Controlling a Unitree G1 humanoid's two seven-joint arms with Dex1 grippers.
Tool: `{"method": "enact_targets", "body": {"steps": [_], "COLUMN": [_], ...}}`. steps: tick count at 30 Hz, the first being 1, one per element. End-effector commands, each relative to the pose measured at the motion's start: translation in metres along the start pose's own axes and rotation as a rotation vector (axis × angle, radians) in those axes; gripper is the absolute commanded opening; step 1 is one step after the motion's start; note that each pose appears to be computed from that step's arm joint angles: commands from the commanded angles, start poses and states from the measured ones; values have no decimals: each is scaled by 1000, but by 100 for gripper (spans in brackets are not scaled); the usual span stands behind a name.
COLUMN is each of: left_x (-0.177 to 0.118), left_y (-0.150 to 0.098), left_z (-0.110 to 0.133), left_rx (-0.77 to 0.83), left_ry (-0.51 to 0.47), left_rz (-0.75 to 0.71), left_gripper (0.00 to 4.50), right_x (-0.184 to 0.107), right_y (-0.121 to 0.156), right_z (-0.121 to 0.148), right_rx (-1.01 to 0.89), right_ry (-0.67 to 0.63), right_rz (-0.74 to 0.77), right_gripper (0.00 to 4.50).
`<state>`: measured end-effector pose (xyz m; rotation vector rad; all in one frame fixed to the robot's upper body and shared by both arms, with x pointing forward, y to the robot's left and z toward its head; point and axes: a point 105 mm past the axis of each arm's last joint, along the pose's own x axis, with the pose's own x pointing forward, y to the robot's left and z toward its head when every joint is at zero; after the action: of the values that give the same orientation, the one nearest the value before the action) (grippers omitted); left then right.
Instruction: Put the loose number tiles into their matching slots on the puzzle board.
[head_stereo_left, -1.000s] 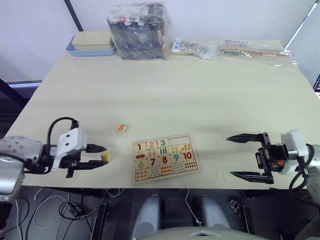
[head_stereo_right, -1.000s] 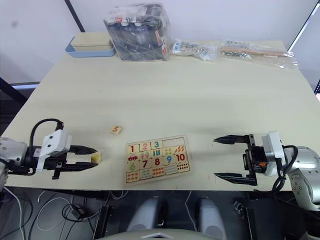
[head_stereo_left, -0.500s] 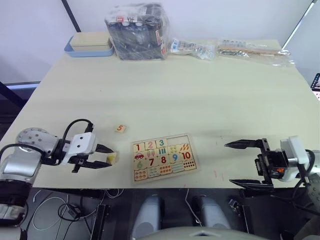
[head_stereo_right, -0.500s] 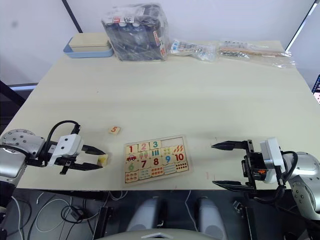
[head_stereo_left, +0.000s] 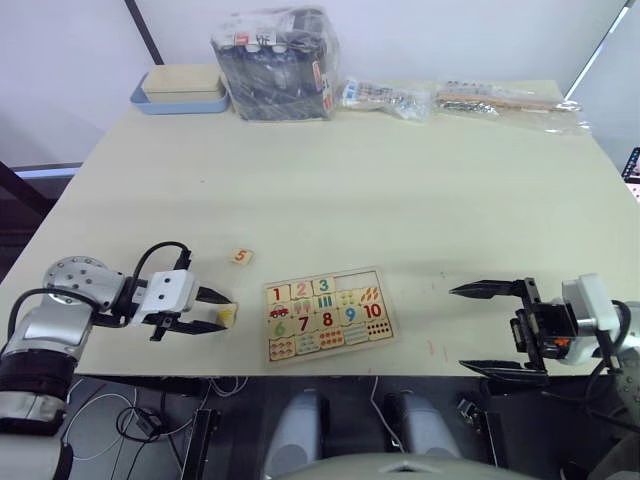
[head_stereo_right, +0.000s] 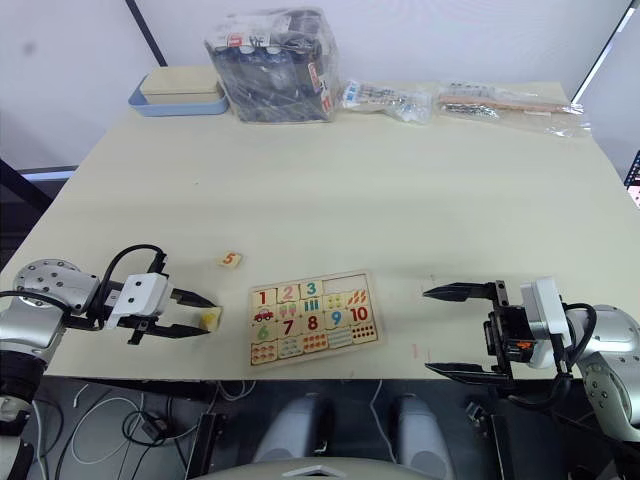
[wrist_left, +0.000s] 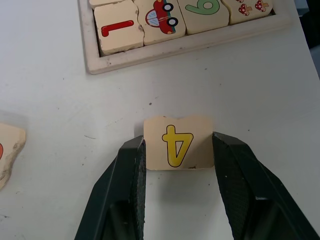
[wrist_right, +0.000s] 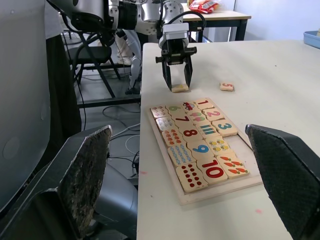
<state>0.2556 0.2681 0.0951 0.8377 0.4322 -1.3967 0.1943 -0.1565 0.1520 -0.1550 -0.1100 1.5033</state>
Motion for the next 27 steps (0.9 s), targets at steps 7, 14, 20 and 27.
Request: {"method": "enact_targets", "body": {"steps": [7,14,20,27], "left_x": [-28,-43,-32,0], "left_y": [-11,-37,-49,-74], "left_z": [10,29,38,62], "left_rx": [-97,-355,-645,-985], "left_ry": [-97,-185,-161,-163], "left_rz": [87,407,834,1167], "left_gripper": [435,435,435,435], "right_x": [-4,1,4,-2], "right_y": [-2,-9,-10,-15], "right_z": [9,12,16,16], "right_rx": [-35,-35,-16,8], "right_ry": [-6,-31,-40,-25], "right_rz": [19,65,96,129], "right_gripper": [450,450,450,450]}}
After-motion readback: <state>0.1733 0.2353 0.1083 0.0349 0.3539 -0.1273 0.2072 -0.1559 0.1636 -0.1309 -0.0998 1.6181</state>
